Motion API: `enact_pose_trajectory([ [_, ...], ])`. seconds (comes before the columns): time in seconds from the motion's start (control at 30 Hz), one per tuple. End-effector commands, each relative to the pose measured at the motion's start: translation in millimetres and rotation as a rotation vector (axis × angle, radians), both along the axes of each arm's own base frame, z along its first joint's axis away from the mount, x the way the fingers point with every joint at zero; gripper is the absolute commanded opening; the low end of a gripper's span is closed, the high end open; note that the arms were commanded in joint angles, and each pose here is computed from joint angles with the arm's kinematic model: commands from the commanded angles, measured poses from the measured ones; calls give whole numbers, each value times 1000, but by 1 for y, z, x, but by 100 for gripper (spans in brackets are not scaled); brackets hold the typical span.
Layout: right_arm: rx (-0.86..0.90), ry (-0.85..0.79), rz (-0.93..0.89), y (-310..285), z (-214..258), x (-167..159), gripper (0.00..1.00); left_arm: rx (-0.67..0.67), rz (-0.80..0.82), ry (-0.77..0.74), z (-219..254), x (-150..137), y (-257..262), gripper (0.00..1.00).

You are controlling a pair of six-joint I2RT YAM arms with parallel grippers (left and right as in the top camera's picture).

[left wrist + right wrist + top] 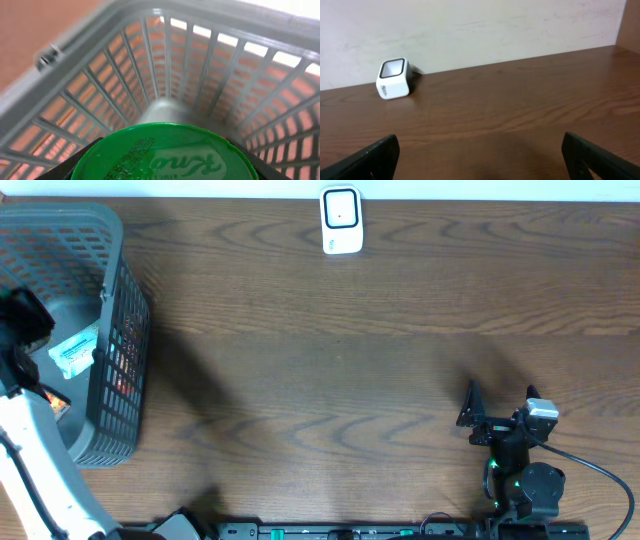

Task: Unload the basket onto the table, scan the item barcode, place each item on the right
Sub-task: 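Grasp the green-lidded jar with the left gripper and lift it out, then carry the jar with the left gripper past the white scanner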

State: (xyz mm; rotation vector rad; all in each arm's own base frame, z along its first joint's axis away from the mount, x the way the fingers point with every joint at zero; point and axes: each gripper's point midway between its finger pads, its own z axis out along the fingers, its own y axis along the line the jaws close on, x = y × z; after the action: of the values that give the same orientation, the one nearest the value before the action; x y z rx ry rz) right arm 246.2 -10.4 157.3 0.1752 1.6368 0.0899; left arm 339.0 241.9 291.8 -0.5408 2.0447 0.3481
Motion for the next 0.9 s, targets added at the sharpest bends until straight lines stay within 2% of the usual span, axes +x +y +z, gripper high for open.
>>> enact_pose_trajectory([
  [0.0, -15, -2, 5, 1, 0, 0, 99, 6, -24, -147, 44, 4, -10, 64],
  [0.2, -15, -2, 5, 1, 0, 0, 99, -52, -151, -293, 73, 19, -35, 64],
  [0.53, -15, -2, 5, 1, 0, 0, 99, -79, -385, -379, 95, 41, -90, 65],
  [0.63, -15, -2, 5, 1, 0, 0, 99, -64, -475, -411, 107, 52, -123, 68],
  [0.87, -15, -2, 5, 1, 0, 0, 99, -69, -713, -469, 124, 70, -216, 69],
])
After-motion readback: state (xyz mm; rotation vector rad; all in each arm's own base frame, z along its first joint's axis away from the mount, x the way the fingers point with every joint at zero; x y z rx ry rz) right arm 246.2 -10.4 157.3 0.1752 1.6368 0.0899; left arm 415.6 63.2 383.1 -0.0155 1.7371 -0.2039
